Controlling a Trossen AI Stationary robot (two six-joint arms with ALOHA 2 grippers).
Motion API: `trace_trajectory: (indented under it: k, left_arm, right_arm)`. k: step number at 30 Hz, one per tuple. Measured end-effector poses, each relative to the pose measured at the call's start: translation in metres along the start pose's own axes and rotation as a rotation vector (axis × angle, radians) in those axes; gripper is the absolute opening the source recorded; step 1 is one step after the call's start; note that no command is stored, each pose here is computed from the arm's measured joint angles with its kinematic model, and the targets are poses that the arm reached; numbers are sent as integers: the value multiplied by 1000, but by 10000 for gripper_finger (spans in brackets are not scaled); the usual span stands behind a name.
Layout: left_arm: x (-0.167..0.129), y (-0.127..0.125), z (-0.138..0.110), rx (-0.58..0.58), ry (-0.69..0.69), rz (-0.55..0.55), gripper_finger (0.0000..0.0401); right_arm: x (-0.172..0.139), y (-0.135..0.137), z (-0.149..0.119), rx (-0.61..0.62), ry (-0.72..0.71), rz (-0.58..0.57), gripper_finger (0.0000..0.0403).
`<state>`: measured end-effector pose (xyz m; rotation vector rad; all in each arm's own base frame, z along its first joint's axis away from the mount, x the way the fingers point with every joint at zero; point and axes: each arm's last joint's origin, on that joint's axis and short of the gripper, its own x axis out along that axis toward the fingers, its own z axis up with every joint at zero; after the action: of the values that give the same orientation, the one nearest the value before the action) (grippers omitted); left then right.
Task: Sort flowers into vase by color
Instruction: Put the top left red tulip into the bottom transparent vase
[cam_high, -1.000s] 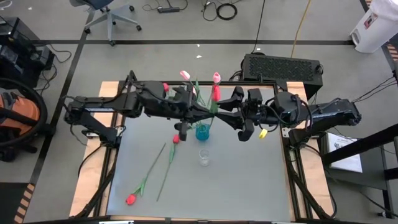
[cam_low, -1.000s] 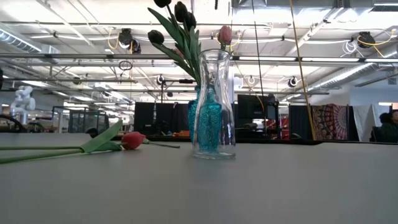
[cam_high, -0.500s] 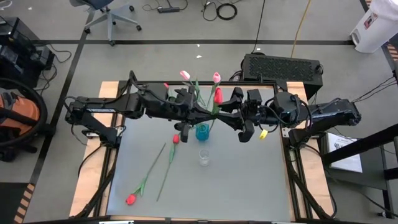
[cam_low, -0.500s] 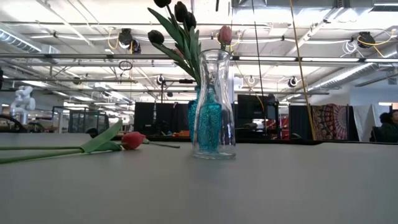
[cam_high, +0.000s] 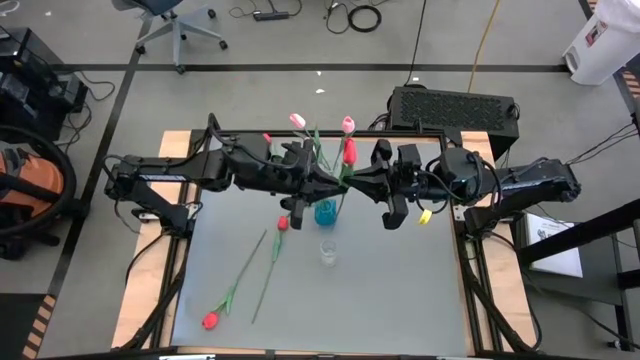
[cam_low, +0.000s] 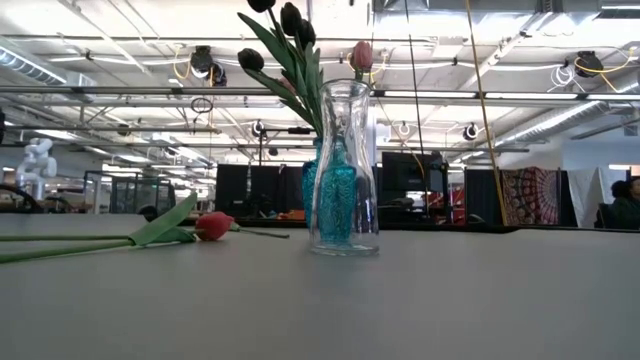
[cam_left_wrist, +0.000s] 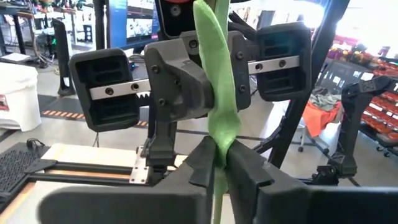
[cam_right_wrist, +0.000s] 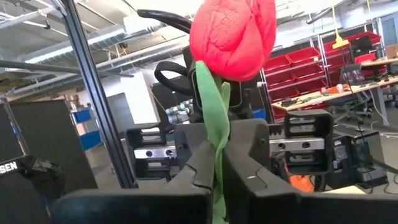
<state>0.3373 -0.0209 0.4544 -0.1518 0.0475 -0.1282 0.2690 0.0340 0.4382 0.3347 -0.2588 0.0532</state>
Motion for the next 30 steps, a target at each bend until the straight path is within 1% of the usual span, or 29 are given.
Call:
trace_trajectory:
  k: [4,8,13,16,19,23,30]
  left_arm:
    - [0,0,0,-1,0,-1,72]
    - [-4,-1,3,-24,-12,-4,96]
    - [-16,-4,11,-23,-32,-7,105]
    - [-28,-6,20,-22,-55,-11,105]
    - [-42,-8,25,-22,-50,-8,105]
    - [-63,-9,30,-23,-22,42,105]
    - [-106,-7,35,-17,37,228,105]
  right_arm:
    - [0,0,0,0,0,1,4]
    - [0,0,0,0,0,3,2]
    - [0,1,2,-1,-15,7,1]
    - [-3,1,5,-9,-21,9,1]
    - [-7,2,9,-21,-30,11,1]
    - [-15,3,15,-21,-21,14,0]
    - [-20,12,4,23,112,67,0]
